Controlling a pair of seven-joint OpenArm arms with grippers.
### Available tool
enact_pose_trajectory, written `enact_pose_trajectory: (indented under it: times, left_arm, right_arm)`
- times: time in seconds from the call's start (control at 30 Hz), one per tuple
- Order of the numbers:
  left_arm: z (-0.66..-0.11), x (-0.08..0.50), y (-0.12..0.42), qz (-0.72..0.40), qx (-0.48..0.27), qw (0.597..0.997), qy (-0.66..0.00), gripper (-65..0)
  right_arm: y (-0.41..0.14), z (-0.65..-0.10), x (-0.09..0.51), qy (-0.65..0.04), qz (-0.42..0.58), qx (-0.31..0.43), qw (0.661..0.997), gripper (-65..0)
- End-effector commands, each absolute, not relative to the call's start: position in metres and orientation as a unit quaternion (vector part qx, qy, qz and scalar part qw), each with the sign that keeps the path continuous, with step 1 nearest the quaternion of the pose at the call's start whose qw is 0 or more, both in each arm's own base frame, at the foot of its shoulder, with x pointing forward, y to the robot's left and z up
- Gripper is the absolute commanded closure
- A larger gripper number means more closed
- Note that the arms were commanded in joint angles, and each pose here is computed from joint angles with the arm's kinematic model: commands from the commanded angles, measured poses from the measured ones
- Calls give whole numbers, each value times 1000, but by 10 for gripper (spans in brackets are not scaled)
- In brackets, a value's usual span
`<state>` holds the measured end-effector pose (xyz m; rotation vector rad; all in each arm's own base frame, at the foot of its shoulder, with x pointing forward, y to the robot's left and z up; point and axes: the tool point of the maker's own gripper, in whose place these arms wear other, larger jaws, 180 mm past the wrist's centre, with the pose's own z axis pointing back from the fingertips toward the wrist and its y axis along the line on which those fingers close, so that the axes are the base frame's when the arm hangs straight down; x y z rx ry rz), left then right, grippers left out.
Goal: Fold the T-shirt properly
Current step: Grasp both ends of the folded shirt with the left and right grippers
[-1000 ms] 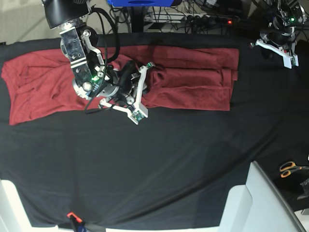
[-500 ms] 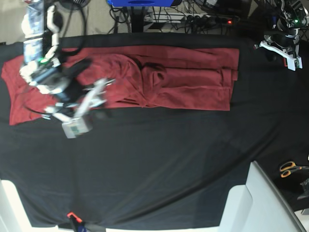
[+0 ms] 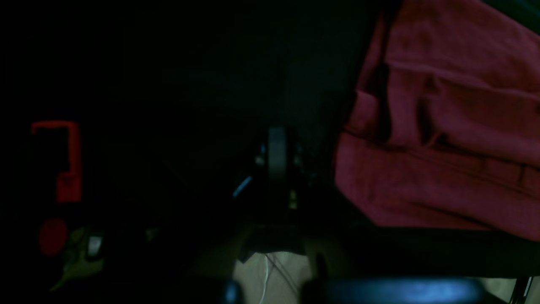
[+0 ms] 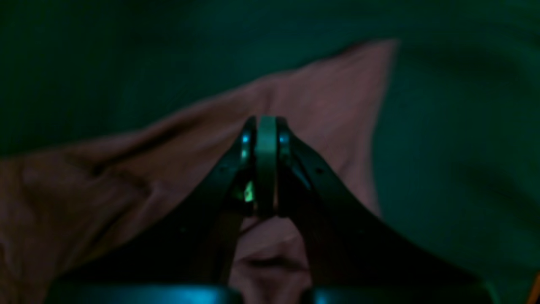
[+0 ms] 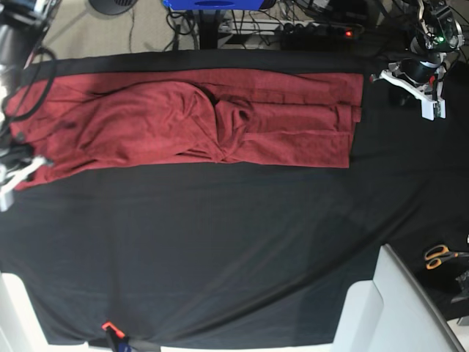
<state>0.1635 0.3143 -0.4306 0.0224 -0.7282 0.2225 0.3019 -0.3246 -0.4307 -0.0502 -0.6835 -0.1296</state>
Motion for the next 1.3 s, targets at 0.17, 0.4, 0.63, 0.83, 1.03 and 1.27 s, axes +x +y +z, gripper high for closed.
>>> enact_pose_trajectory:
  times: [0.17,0.4,0.63,0.83,1.03,1.27]
  left_arm:
    - [-398,184,320,148,-54,893,-421,-163]
    - [-388,208,303,120,-174,871,-444,-650]
    - [-452,223,280,114,-207,903,-358,-650]
    - [-480,212,252,130,-238,908,-320,-650]
    - [-489,206,223,107,-260,912,-298,-650]
    - [-500,209,215,121,-273,909,-290,-441]
  right_arm:
    - [-335,-435,272,-327,-62,-41,942,-12]
    - [-299,-446,238,-365,-50,-25,929,-14]
    - [-271,-458,232,-357,-17,-1,934,-14]
    - [-271,-456,233,-360,-16,-3,933,-14]
    - [-270,-456,233,-359,-16,-1,933,-14]
    - [-270,-457,232,-358,-17,-1,933,-14]
